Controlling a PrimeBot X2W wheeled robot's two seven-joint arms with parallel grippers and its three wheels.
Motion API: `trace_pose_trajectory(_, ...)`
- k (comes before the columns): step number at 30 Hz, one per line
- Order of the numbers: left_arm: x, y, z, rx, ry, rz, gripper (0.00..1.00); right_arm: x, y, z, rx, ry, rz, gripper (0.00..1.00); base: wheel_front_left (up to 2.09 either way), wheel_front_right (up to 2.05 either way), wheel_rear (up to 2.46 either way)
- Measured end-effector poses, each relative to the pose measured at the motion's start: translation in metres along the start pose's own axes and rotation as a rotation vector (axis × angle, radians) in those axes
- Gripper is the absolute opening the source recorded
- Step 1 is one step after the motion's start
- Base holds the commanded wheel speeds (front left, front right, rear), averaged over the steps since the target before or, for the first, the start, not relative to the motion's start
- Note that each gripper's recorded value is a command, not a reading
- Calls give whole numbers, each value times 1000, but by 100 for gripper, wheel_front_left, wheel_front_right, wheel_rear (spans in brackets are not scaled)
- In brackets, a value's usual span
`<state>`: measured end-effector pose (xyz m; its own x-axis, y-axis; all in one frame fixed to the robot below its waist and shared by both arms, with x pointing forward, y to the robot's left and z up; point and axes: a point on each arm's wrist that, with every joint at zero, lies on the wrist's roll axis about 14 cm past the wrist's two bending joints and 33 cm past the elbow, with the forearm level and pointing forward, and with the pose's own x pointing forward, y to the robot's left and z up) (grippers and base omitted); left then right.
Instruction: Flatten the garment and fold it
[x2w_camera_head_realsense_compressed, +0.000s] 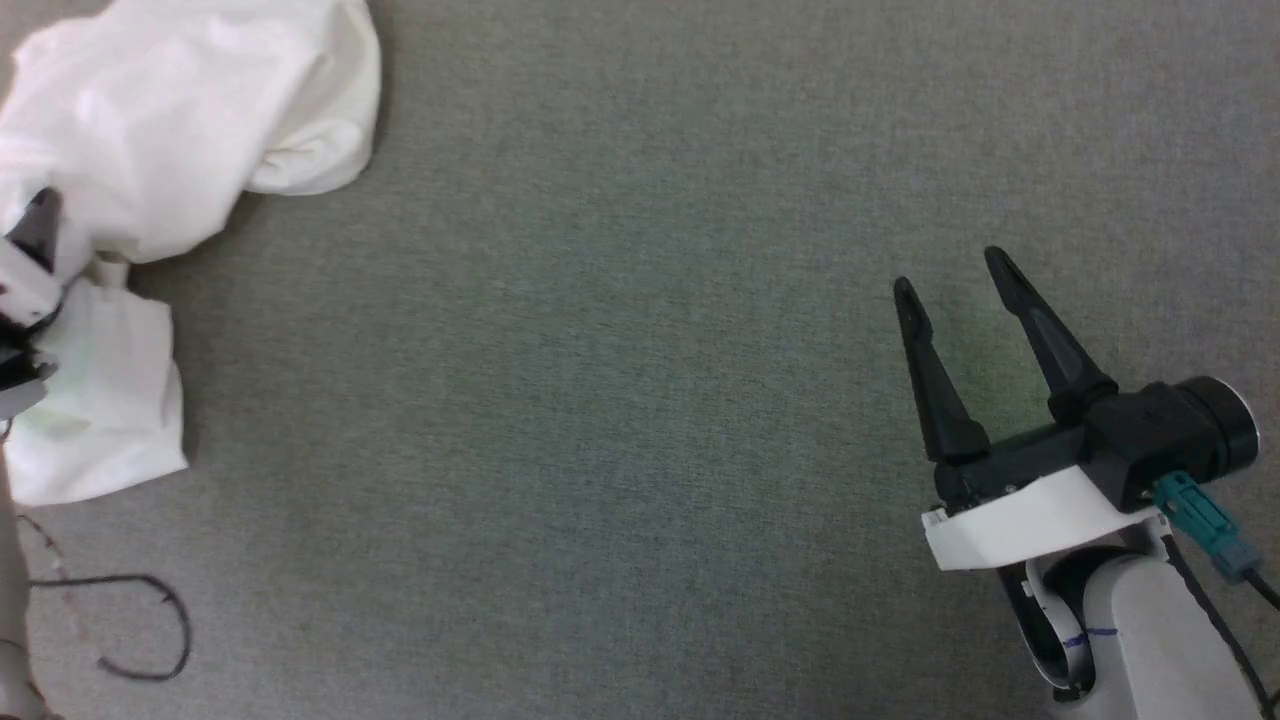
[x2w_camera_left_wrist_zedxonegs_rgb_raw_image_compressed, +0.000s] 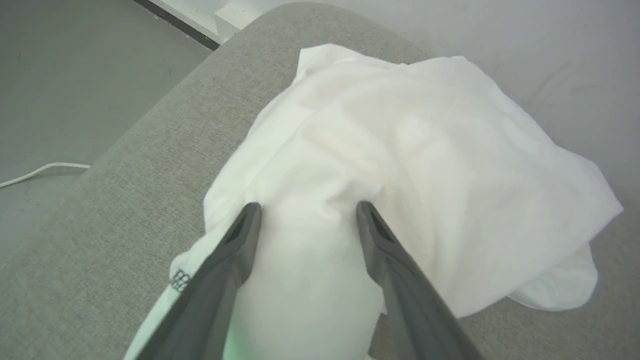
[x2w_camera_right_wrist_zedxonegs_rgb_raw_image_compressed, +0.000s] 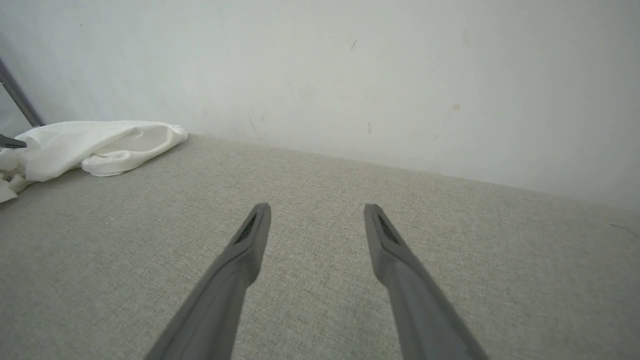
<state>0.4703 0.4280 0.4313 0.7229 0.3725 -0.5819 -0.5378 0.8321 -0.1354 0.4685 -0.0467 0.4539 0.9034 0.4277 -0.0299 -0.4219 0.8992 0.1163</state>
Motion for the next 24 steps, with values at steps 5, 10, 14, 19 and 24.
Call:
trace_pose_trajectory(5,18,14,-34,-40,162,64,100,4,-8,-17,27,27,-14,100,0,0,0)
trace_pose_trajectory(10,27,15,-45,-29,278,82,37,9,-9,-30,52,43,-13,100,0,0,0)
trace_pose_trajectory(14,27,7,-46,-40,310,50,0,8,-11,-27,53,34,-18,100,0,0,0)
trace_pose_trajectory(19,18,1,-34,-19,259,12,0,5,-12,-14,45,0,-26,100,0,0,0)
trace_pose_trajectory(24,2,-9,7,84,66,-22,0,-4,-13,5,30,-41,-41,100,0,0,0)
